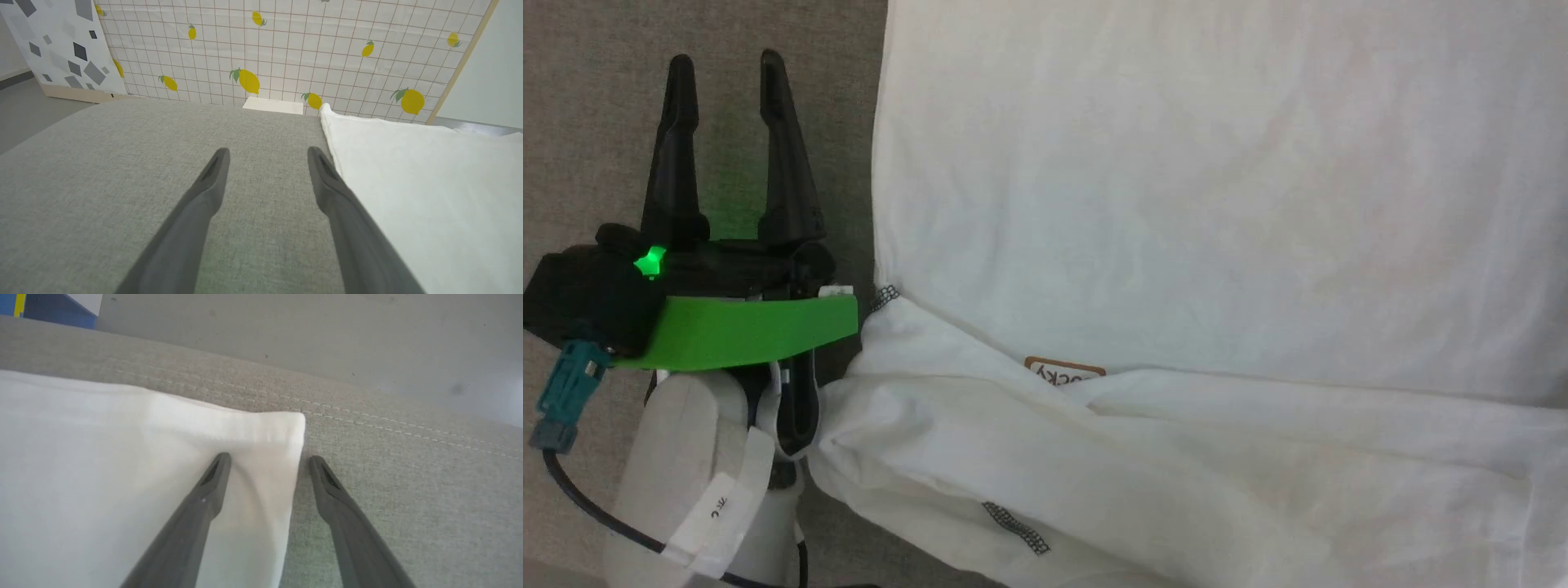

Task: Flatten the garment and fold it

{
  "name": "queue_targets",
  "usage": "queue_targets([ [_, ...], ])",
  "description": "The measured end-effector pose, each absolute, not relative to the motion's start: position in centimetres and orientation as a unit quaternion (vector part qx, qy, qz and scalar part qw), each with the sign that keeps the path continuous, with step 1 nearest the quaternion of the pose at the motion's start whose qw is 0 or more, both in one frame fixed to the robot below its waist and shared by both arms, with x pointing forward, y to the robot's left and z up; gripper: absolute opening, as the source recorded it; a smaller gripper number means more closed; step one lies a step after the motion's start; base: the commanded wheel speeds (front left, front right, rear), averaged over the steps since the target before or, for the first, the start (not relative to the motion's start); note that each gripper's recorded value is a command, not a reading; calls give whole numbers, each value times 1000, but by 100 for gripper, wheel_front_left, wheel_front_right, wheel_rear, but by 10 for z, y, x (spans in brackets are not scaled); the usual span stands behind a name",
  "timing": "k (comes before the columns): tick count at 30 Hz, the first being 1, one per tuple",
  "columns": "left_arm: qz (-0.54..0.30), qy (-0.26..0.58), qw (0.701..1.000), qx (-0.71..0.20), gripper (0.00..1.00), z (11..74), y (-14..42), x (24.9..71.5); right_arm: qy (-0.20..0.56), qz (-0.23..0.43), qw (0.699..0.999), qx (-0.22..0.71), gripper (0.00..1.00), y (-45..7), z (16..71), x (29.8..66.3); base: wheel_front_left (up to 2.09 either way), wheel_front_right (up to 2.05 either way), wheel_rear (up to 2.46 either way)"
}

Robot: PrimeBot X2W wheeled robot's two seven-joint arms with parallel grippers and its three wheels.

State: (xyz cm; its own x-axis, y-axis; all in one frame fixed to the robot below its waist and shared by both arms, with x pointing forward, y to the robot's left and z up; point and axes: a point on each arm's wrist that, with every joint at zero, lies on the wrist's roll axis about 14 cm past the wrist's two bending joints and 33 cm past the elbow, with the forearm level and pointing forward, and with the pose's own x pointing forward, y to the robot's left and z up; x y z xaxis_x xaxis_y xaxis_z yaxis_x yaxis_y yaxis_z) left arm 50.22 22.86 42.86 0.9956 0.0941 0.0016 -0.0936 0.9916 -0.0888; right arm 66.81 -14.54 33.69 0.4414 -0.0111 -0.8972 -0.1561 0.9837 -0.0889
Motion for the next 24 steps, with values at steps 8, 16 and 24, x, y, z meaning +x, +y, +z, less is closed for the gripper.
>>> queue_targets([
  [8,-30,-29,999,-6,100,451,220,569,524,61,847,-67,0,-143,343,669,0,0,0],
  [16,-113,95,989,7,100,450,190,659,517,56,850,-88,0,-157,352,665,0,0,0],
  [24,-138,304,941,56,100,401,174,687,514,53,851,-95,0,-169,354,661,0,0,0],
])
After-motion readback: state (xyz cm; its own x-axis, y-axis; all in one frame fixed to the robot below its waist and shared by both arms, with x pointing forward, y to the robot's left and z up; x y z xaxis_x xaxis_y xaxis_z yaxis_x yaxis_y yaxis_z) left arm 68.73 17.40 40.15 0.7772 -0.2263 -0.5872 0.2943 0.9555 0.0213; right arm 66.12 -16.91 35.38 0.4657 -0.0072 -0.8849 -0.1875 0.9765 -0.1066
